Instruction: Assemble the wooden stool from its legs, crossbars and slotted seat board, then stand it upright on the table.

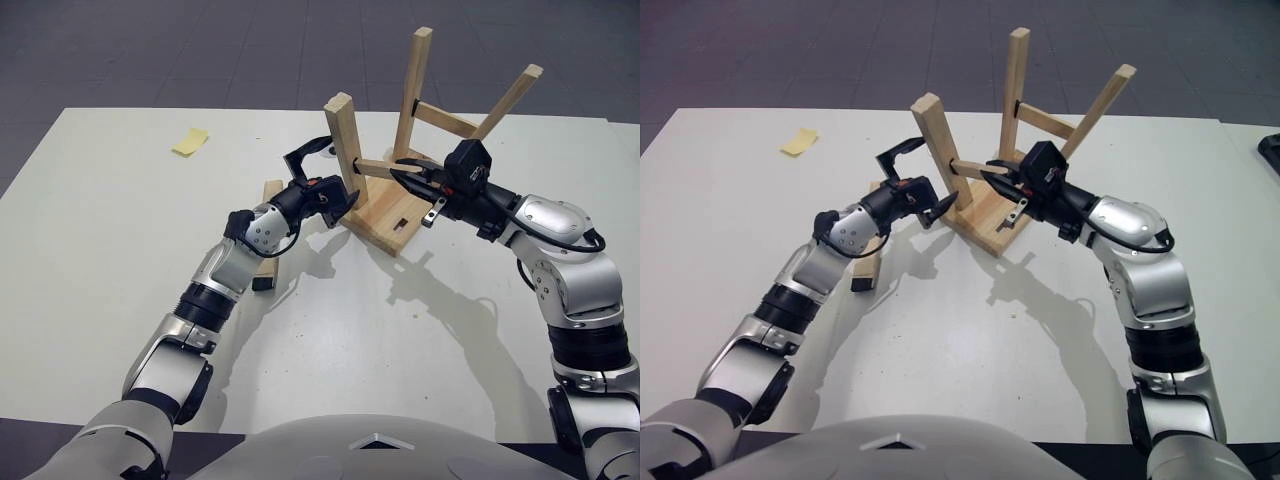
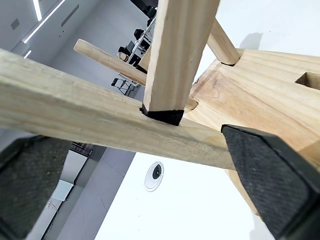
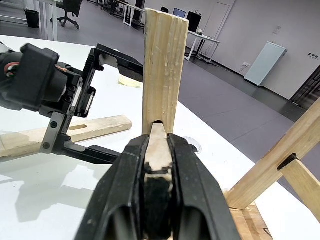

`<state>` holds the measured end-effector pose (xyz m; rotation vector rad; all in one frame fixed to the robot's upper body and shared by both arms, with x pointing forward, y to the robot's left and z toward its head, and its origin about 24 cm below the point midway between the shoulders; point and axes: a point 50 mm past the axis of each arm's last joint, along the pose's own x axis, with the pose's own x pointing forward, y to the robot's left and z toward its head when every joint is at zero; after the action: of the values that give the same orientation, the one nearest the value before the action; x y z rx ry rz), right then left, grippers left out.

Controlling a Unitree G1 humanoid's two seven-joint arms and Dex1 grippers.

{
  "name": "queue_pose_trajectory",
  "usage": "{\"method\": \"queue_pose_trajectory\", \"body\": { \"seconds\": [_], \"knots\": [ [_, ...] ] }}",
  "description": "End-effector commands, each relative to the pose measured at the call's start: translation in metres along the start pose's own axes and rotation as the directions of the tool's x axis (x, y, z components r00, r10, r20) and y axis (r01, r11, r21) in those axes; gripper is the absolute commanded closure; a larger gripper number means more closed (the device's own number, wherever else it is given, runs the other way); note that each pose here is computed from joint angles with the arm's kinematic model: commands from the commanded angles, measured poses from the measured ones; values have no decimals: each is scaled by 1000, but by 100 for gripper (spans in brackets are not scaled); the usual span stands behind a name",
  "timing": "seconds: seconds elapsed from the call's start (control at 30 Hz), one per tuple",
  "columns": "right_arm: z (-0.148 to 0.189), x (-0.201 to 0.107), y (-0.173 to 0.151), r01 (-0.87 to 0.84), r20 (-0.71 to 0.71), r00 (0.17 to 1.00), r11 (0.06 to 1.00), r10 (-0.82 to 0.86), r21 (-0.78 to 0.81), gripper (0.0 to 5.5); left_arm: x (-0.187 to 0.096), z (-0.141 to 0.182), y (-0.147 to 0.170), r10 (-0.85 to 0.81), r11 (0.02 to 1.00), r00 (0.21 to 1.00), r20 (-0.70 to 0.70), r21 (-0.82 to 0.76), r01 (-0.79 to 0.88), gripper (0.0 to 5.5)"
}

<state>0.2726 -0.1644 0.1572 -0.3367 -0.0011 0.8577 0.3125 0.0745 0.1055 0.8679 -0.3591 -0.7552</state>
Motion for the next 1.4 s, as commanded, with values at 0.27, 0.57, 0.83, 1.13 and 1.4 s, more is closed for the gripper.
{"method": "queue_pose_trajectory", "body": {
  "seconds": [0.27,0.57,0.83,1.13,1.4],
  "knots": [
    [-27,3,5,-13,-133,991,999,19,49,372,9,23,3,-27,999,991,130,51,20,10],
    [-24,-4,2,0,-132,991,999,5,40,233,2,16,3,-50,998,993,109,38,46,10],
    [-14,-21,0,-1,-122,993,1000,4,19,99,-5,7,-1,-105,994,992,68,21,104,10],
    [2,-46,-9,0,-89,996,1000,1,20,13,-22,1,1,-79,996,997,17,-42,80,10],
    [42,-93,-12,10,100,995,994,-21,108,13,-76,-3,16,16,966,973,-228,-247,-73,10]
  ]
}}
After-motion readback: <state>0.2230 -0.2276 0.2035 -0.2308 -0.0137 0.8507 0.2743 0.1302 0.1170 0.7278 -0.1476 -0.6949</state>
